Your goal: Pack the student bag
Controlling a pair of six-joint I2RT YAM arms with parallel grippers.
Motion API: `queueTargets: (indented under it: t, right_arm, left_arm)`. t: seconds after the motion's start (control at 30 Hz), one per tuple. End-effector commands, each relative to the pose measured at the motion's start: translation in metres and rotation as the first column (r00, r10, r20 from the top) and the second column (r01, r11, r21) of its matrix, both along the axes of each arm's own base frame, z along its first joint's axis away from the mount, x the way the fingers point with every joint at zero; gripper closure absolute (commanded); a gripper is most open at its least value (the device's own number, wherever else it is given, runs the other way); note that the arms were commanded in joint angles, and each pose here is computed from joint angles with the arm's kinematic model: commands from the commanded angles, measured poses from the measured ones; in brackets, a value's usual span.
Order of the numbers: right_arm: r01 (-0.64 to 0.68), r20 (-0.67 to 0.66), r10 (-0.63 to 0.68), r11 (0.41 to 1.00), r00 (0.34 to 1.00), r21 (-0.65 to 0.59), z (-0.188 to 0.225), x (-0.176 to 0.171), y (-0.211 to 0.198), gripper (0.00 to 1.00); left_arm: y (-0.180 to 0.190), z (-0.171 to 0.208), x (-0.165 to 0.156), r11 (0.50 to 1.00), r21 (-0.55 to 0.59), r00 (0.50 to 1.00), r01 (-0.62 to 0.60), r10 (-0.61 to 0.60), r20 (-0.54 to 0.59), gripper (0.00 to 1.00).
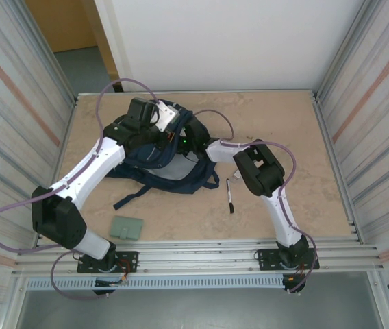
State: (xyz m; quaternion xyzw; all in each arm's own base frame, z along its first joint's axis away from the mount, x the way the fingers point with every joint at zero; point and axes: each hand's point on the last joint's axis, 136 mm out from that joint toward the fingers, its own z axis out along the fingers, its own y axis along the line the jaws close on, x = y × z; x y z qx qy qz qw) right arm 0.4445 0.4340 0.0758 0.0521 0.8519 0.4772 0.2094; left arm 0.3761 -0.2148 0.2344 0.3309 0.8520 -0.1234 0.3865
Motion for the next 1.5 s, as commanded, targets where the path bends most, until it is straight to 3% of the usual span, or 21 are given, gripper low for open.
queueTargets:
  t: [0.0,0.17,0.43,0.57,0.73,0.83,0.9,1.0,1.03,1.13,1.23,1.3,1.47]
  right_arm:
    - [-0.028,0.022,0.027,1.0,0.999,0.008,0.029,-0.017,-0.026,0.61]
    - [-0.112,0.067,0.114,0.993,0.991,-0.045,0.049,-0.053,-0.06,0.46]
    - [-0.116,0.105,0.127,0.987,0.986,-0.107,0.082,-0.081,-0.117,0.44]
    - [-0.114,0.179,0.169,0.952,0.969,-0.285,0.083,-0.11,-0.143,0.41]
    - [-0.072,0.138,0.15,0.887,0.979,-0.455,0.093,-0.148,-0.171,0.39]
    - [-0.073,0.226,0.228,0.838,0.947,-0.541,0.115,-0.176,-0.172,0.36]
    - [-0.145,0.248,0.343,0.802,0.906,-0.579,0.119,-0.198,-0.16,0.33]
    - [-0.386,0.161,0.571,0.71,0.805,-0.589,0.101,-0.244,-0.124,0.29]
    - [-0.458,0.12,0.644,0.651,0.756,-0.605,0.091,-0.261,-0.109,0.28]
    - [-0.517,0.042,0.747,0.499,0.664,-0.695,0.065,-0.294,-0.069,0.25]
    - [-0.587,-0.009,0.807,0.422,0.591,-0.691,0.041,-0.326,-0.019,0.22]
    - [-0.627,-0.029,0.822,0.41,0.568,-0.662,0.025,-0.336,0.009,0.22]
    - [-0.654,-0.02,0.824,0.435,0.566,-0.618,0.004,-0.324,0.052,0.23]
  left_arm:
    - [0.003,0.021,0.017,0.997,-0.071,0.995,-0.04,0.046,0.083,1.0]
    - [0.009,0.0,0.03,0.994,-0.034,0.991,-0.108,0.111,0.079,1.0]
    - [0.009,-0.015,0.032,0.992,-0.045,0.991,-0.118,0.12,0.059,1.0]
    - [0.006,-0.017,0.024,0.99,-0.069,0.993,-0.12,0.12,0.004,0.99]
    - [-0.003,-0.01,0.001,0.994,-0.03,0.991,-0.109,0.111,0.077,0.73]
    - [0.008,-0.005,-0.008,0.973,-0.095,0.976,-0.212,0.216,0.029,0.52]
    - [0.028,-0.006,-0.012,0.921,-0.164,0.935,-0.354,0.352,-0.042,0.44]
    - [0.058,-0.012,-0.031,0.84,-0.218,0.868,-0.496,0.483,-0.115,0.37]
    - [0.071,-0.018,-0.041,0.802,-0.233,0.835,-0.55,0.527,-0.157,0.02]
    - [0.089,-0.045,-0.07,0.756,-0.272,0.795,-0.595,0.503,-0.339,0.01]
    - [0.114,-0.077,-0.094,0.643,-0.314,0.692,-0.698,0.496,-0.524,0.01]
    - [0.132,-0.095,-0.113,0.575,-0.299,0.622,-0.761,0.518,-0.587,0.01]
    - [0.19,-0.123,-0.157,0.342,-0.178,0.377,-0.923,0.705,-0.601,0.01]
